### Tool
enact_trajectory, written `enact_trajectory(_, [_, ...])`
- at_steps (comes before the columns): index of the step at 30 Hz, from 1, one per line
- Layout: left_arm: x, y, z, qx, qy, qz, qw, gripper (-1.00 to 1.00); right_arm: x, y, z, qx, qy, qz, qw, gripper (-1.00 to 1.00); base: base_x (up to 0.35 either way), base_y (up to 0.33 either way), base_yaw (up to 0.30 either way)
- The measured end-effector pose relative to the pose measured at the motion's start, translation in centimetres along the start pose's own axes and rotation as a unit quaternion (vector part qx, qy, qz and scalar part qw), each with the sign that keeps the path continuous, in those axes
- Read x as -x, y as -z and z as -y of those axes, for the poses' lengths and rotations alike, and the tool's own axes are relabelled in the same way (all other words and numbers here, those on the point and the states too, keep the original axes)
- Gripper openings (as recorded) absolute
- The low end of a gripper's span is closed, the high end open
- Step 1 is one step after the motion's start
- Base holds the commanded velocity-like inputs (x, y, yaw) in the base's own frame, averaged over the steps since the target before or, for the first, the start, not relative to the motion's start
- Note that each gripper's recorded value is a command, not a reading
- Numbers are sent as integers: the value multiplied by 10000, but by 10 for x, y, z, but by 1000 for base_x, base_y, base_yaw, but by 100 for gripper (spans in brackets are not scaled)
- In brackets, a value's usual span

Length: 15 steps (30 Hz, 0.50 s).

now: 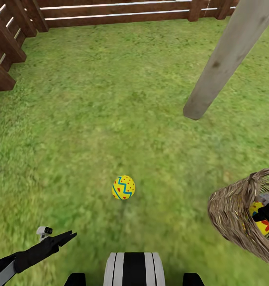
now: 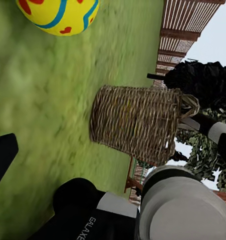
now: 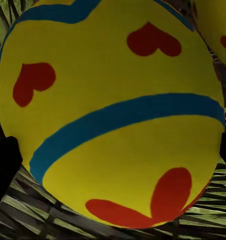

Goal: Take the three Easter eggs out of the wicker basket on the lawn in the garden, then place them on the lawn next to a single tree (choose any tree) so that all three eggs are next to the same tree and none are left in the basket.

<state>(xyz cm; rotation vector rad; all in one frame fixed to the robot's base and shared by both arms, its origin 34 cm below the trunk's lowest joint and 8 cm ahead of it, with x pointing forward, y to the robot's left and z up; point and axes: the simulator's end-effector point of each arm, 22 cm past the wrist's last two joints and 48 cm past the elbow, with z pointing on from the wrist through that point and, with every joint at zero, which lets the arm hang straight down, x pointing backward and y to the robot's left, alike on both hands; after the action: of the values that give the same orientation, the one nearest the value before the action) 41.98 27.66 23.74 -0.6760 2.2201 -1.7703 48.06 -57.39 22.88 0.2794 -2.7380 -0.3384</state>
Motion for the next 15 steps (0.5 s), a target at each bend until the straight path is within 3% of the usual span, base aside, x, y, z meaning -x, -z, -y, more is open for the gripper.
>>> enact_trajectory(4, [3, 0, 6, -36, -68, 15, 10000, 100, -4, 13, -7, 224, -38, 88, 9997, -100, 0, 0, 0])
enact_trajectory(11, [7, -3, 19, -123, -182, 38, 9998, 100, -9, 34, -5, 232, -85, 223, 9994, -100, 0, 0, 0])
enact_trajectory(15, [10, -3, 25, -164, -254, 51, 9995, 100, -14, 47, -13, 461, -107, 290, 9985, -100, 0, 0, 0])
